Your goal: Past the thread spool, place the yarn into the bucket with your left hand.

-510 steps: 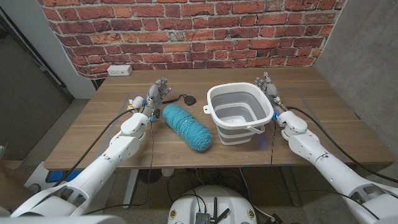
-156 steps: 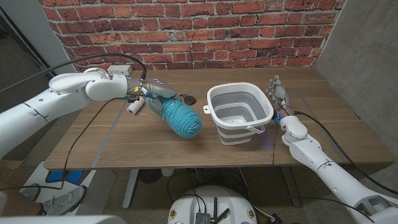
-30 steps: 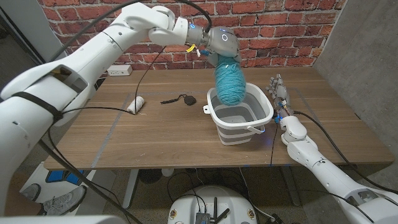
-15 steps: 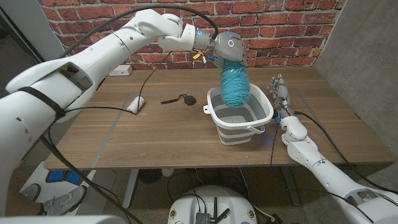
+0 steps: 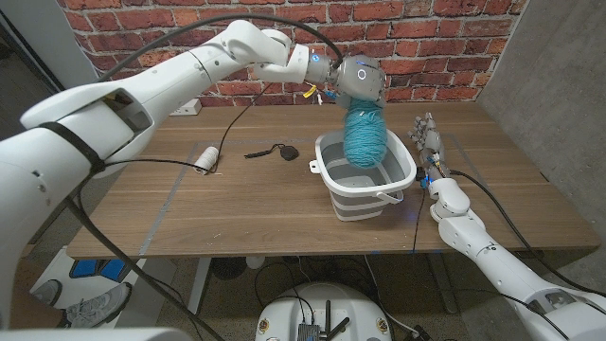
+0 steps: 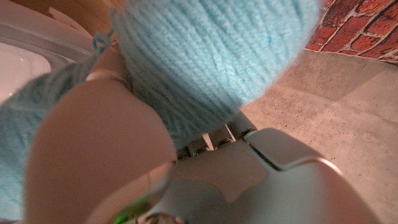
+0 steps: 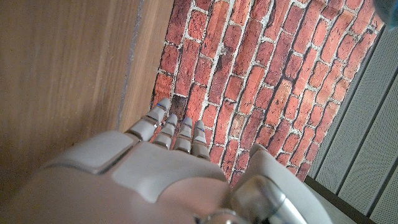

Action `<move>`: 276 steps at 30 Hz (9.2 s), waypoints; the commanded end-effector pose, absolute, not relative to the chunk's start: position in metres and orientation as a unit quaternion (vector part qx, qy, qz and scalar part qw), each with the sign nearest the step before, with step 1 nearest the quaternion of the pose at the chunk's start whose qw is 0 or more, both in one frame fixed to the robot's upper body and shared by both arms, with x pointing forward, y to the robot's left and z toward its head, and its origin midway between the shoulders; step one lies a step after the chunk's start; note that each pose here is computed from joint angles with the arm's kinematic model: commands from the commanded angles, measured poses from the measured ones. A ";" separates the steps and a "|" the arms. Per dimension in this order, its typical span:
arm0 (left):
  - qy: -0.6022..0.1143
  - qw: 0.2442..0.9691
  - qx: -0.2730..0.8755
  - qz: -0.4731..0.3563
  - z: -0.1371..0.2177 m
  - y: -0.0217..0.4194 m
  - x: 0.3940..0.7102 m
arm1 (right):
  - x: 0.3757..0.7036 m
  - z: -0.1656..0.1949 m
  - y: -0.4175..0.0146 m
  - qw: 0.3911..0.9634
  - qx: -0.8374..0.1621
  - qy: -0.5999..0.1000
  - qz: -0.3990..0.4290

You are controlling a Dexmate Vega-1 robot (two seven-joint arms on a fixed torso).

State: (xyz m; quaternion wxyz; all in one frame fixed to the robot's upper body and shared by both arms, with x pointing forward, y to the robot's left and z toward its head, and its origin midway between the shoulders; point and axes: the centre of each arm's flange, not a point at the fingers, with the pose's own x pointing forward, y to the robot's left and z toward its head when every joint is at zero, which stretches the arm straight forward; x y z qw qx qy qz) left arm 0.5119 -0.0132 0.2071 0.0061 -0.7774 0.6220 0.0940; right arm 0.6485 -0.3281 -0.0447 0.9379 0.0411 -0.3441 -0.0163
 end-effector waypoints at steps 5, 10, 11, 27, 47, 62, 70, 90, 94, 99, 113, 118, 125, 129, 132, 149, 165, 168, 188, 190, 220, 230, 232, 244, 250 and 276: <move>0.636 0.044 -0.764 0.100 0.188 -0.033 0.505 | 0.648 -0.050 -0.332 0.937 0.048 -0.346 -0.015; 0.637 0.048 -0.762 0.106 0.183 -0.036 0.503 | 0.648 -0.051 -0.332 0.936 0.050 -0.348 -0.015; 0.636 0.048 -0.763 0.107 0.182 -0.037 0.503 | 0.648 -0.051 -0.332 0.936 0.050 -0.348 -0.015; 0.634 0.065 -0.761 0.122 0.168 -0.046 0.506 | 0.647 -0.055 -0.334 0.935 0.057 -0.350 -0.019; 0.594 0.099 -0.789 0.122 0.162 -0.043 0.504 | 0.650 -0.057 -0.335 0.934 0.062 -0.351 -0.024; 0.576 0.124 -0.798 0.125 0.165 -0.035 0.489 | 0.652 -0.059 -0.334 0.934 0.064 -0.350 -0.028; 0.571 0.127 -0.802 0.125 0.166 -0.031 0.483 | 0.651 -0.059 -0.336 0.935 0.063 -0.349 -0.030; 0.549 0.116 -0.817 0.134 0.172 -0.031 0.481 | 0.658 -0.060 -0.335 0.935 0.065 -0.349 -0.027; 0.553 0.111 -0.814 0.139 0.174 -0.031 0.481 | 0.658 -0.059 -0.335 0.935 0.064 -0.349 -0.027; 0.558 0.105 -0.810 0.147 0.175 -0.029 0.478 | 0.656 -0.058 -0.336 0.934 0.065 -0.349 -0.029; 0.579 0.093 -0.800 0.129 0.181 -0.023 0.471 | 0.656 -0.057 -0.335 0.933 0.064 -0.352 -0.027; 0.585 0.080 -0.798 0.118 0.186 -0.021 0.469 | 0.655 -0.056 -0.336 0.933 0.063 -0.353 -0.027; 0.590 0.050 -0.799 0.103 0.190 -0.018 0.468 | 0.654 -0.055 -0.336 0.933 0.061 -0.354 -0.027; 0.597 0.027 -0.797 0.091 0.191 -0.017 0.468 | 0.652 -0.055 -0.336 0.933 0.059 -0.354 -0.027; 0.600 0.002 -0.795 0.091 0.191 -0.015 0.468 | 0.650 -0.056 -0.337 0.933 0.059 -0.354 -0.028; 0.563 -0.169 -0.799 0.129 0.188 0.004 0.473 | 0.641 -0.058 -0.339 0.936 0.046 -0.347 -0.022; 0.530 -0.324 -0.768 0.158 0.185 0.038 0.490 | 0.642 -0.055 -0.338 0.939 0.037 -0.341 -0.016; 0.531 -0.348 -0.758 0.152 0.186 0.043 0.490 | 0.641 -0.056 -0.339 0.940 0.037 -0.340 -0.017; 0.523 -0.490 -0.688 0.111 0.175 0.074 0.499 | 0.639 -0.056 -0.345 0.943 0.024 -0.332 -0.014; 0.518 -0.507 -0.679 0.112 0.172 0.077 0.502 | 0.639 -0.056 -0.347 0.943 0.021 -0.331 -0.013; 0.463 -0.752 -0.466 0.054 0.105 0.140 0.537 | 0.636 -0.061 -0.353 0.947 0.007 -0.322 -0.018; 0.440 -0.816 -0.374 0.029 0.077 0.166 0.550 | 0.638 -0.055 -0.355 0.945 0.005 -0.326 -0.008; 0.433 -0.827 -0.359 0.021 0.072 0.170 0.552 | 0.638 -0.053 -0.357 0.945 0.003 -0.326 -0.008; 0.405 -0.875 -0.264 0.012 0.046 0.195 0.564 | 0.640 -0.048 -0.358 0.949 -0.007 -0.317 0.000; 0.392 -0.891 -0.228 0.009 0.034 0.202 0.566 | 0.642 -0.048 -0.358 0.949 -0.010 -0.315 0.006; 0.357 -0.929 -0.092 0.021 -0.018 0.222 0.586 | 0.632 -0.045 -0.355 0.949 -0.018 -0.313 0.024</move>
